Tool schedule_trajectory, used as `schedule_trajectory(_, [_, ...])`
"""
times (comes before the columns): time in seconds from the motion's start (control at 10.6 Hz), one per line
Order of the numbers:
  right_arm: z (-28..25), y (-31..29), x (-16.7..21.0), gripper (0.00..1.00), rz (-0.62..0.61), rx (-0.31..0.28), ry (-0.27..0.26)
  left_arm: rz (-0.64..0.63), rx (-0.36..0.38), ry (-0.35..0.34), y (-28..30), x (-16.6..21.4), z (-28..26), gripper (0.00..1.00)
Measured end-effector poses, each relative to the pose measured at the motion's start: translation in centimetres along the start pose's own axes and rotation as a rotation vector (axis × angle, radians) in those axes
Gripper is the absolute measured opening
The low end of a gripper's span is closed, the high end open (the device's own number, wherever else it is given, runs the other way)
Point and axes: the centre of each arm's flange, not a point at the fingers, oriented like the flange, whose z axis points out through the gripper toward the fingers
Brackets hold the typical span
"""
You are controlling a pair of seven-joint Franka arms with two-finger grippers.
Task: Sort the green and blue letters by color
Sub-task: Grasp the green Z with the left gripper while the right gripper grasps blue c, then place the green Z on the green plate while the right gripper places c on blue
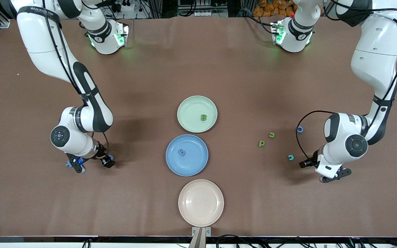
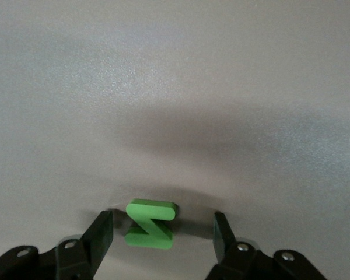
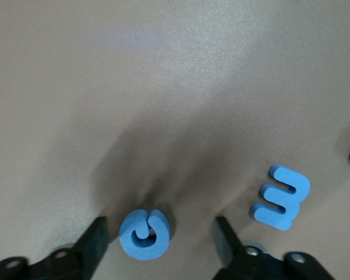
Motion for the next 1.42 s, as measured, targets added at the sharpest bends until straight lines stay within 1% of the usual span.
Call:
schedule_trajectory(0.19, [-0.5,-0.4,-0.1,0.55,-0.005,0.011,0.006,0.000,0.000,-0.001,0.0,0.0,0.1,0.78])
schedule_trajectory(0.28, [-0.7,-0.6,-0.3,0.41,-0.008,0.018,0.011,-0.001,0.000,-0.001,0.0,0.0,0.1,0.74])
schedule_trajectory(0.38, [-1.0,-0.8,-0.4,0.35,-0.010,0.023,0.013,-0.001,0.000,-0.001,0.0,0.0,0.0,0.73])
schedule_trajectory(0.47, [-1.0,-0.8,-0.4,0.35,-0.012,0.023,0.014,-0.001,-0.001,0.001,0.1,0.0,0.0,0.65])
schedule_trajectory(0.66, [-1.0,-0.8,-0.4,0.35,-0.018,0.023,0.014,0.004,-0.003,0.006,0.4,0.0,-0.5,0.36])
schedule_trajectory(0.85, [-1.2,-1.3,-0.7,0.35,-0.082,0.035,0.021,0.006,0.002,0.000,0.5,-0.1,-0.5,0.35])
schedule_trajectory(1.14, [-3.6,-4.4,-2.6,0.35,-0.201,0.089,0.044,0.019,-0.001,0.003,1.4,0.0,-1.9,0.35])
schedule_trajectory(1.32, [-5.4,-7.1,-5.4,0.35,-0.295,0.127,0.055,0.078,0.002,-0.008,5.2,-1.4,-5.3,0.35])
schedule_trajectory(1.42, [-6.2,-8.5,-7.1,0.35,-0.330,0.147,0.057,0.125,0.017,-0.027,8.1,-3.1,-7.5,0.35])
